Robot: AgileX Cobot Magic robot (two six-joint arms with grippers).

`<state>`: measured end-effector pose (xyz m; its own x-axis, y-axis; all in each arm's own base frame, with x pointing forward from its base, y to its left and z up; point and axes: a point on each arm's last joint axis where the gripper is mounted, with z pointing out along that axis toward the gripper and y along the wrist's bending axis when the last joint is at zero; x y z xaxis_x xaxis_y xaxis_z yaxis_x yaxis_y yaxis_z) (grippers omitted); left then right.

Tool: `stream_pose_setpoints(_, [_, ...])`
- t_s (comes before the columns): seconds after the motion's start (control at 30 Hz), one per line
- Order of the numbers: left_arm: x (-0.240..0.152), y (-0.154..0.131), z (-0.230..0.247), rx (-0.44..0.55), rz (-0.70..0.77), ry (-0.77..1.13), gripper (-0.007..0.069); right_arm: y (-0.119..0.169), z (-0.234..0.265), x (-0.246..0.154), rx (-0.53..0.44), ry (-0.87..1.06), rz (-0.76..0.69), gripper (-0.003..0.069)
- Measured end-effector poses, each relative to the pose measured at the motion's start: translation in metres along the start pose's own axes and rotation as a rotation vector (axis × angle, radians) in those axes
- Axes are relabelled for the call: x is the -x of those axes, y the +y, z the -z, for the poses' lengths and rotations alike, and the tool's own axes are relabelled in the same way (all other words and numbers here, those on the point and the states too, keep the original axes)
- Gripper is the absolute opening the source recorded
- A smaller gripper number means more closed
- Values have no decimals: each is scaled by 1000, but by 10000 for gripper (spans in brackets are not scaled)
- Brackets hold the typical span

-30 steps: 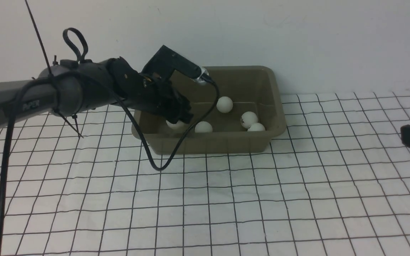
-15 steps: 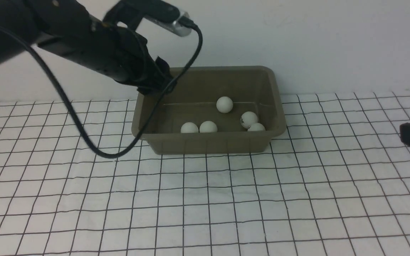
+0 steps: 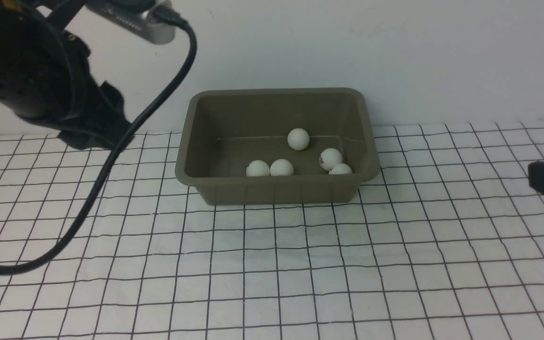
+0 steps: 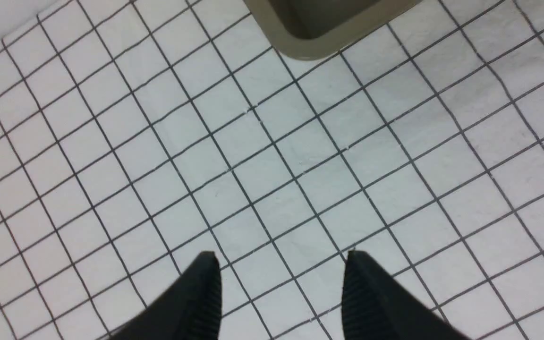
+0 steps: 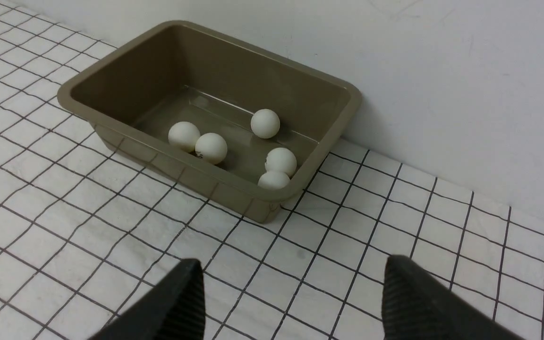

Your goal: Put the table tennis balls into the box on the white checkered tablecloth.

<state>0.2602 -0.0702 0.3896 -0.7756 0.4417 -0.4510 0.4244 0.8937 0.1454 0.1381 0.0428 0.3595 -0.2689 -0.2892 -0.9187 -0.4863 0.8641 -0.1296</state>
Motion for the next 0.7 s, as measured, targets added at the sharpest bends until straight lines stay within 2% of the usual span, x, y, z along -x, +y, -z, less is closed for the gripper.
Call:
stream_pose_setpoints(0.1, [-3,-1,-3,-1,10,17,320,2,9,1,-16,-19,35,461])
stream_pose_setpoints(0.43, [7,0,1,9,18,-119,320,20,68,-8,-111,-93,45,461])
stream_pose_setpoints(0.7, [9,-1,2,3,5,-150,320,24,48,-63,-139,8,8,461])
